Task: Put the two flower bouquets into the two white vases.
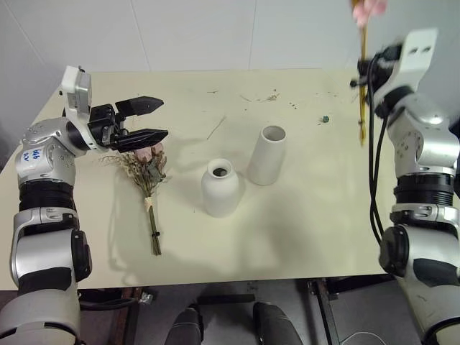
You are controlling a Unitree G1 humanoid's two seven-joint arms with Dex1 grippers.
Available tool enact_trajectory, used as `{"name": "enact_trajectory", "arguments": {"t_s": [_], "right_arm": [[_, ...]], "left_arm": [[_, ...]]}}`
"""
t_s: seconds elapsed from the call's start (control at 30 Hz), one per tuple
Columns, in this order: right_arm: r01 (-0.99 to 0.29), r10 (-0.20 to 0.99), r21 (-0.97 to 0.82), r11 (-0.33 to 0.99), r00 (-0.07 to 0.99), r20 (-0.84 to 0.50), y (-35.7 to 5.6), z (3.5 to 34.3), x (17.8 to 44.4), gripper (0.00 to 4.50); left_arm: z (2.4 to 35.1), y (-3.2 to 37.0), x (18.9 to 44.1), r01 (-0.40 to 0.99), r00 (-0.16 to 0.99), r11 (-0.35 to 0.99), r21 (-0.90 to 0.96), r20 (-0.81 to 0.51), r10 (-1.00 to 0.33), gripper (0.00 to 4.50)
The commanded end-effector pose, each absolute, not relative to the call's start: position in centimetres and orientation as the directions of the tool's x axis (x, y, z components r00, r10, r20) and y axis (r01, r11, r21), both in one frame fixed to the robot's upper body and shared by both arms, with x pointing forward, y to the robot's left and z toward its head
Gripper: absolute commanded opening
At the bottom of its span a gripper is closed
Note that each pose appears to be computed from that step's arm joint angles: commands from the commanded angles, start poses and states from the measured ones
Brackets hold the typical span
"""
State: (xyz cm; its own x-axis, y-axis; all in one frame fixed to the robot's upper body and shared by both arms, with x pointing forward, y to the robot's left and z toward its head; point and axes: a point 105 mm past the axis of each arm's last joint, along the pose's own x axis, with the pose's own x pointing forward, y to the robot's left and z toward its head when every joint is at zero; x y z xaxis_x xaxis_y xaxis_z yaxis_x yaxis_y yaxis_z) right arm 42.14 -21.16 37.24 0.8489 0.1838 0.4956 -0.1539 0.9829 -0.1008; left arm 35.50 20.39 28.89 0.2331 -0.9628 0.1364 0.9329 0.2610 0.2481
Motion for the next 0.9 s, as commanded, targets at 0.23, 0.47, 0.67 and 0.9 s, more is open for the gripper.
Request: {"name": "enact_trajectory", "arguments": {"t_s": [0.23, 0.47, 0.67, 0.9], "right_arm": [[-0.474, 0.391, -0.129, 0.871, 0.509, 0.767, -12.2, 41.6, 37.5, 0.05], [-0.573, 0.481, -0.152, 0.805, 0.481, 0.733, -9.2, 38.9, 37.5, 0.05], [-0.602, 0.508, -0.145, 0.785, 0.492, 0.707, -8.6, 37.1, 37.7, 0.05], [-0.613, 0.501, -0.107, 0.783, 0.518, 0.693, -8.5, 35.6, 38.1, 0.05]], "left_arm": [[30.2, 21.1, 34.9, 0.912, 0.235, 0.266, 0.311, 0.132, -0.963, 4.5], [30.1, 22.0, 34.3, 0.904, 0.263, 0.293, 0.311, 0.136, -0.955, 4.5], [30.0, 22.6, 33.7, 0.897, 0.289, 0.319, 0.307, 0.139, -0.947, 4.5], [29.9, 22.8, 33.4, 0.892, 0.305, 0.336, 0.301, 0.145, -0.941, 4.5]]}}
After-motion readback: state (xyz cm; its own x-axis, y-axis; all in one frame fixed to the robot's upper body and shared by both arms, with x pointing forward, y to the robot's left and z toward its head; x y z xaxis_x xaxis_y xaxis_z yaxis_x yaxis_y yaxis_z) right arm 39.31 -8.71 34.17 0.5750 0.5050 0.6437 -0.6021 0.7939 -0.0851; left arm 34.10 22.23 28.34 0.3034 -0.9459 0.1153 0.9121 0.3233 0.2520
